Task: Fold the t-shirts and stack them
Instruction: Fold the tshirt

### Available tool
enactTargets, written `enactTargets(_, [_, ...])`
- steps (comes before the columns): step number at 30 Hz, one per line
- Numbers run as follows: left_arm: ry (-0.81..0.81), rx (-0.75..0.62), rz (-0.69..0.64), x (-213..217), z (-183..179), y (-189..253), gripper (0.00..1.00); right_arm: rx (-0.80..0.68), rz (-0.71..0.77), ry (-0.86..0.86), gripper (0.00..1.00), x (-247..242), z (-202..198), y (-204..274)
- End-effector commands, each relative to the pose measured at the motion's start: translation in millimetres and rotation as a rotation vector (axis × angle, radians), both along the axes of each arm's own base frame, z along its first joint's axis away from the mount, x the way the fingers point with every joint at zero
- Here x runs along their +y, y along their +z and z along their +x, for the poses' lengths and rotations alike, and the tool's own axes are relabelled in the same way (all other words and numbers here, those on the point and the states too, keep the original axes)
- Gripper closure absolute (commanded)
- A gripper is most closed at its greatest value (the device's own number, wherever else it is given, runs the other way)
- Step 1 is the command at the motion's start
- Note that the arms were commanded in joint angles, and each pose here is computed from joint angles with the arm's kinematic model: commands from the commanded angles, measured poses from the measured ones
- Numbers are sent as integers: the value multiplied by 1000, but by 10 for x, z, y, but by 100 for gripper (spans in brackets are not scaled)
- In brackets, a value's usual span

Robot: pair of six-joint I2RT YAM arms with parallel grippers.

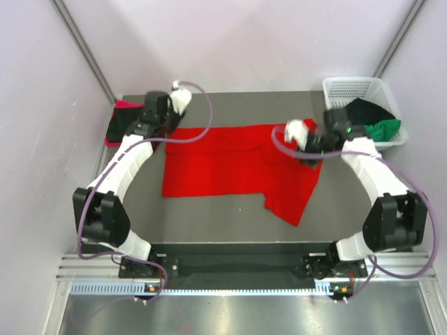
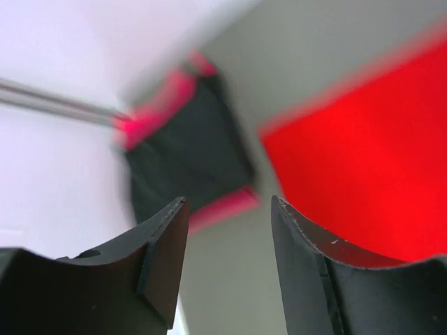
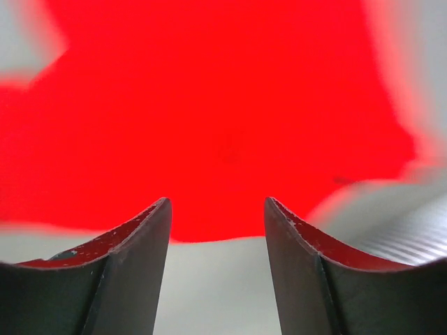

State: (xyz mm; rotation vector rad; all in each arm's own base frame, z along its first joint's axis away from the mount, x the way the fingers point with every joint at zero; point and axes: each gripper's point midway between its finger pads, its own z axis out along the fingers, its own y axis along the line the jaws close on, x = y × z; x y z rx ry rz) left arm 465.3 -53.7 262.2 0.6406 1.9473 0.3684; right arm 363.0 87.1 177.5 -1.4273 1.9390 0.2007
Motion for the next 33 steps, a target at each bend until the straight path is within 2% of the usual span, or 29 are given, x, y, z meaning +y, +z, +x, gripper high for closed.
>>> enactTargets(1, [-35,357,-11,-38,-469,-1225,45,153,-85,310,44,105,-899,-646])
enactTargets(6, [-26,406,0,6,-624,-1468,45,106,-193,497,43,61,-1524,-1069])
enactTargets(12, [5,405,53,123,-645,-1536,45,55,-233,685,41,120,-1929,-1232])
enactTargets(18, [9,409,57,133,-652,-1544,45,93,-210,706,39,296,-1969,-1301])
enactTargets(28, [20,378,74,154,-552,-1442,44,157,-247,758,44,329,-2036,-1473])
enactTargets(33, [21,379,80,164,-554,-1442,44,192,-275,758,55,312,-2008,-1552])
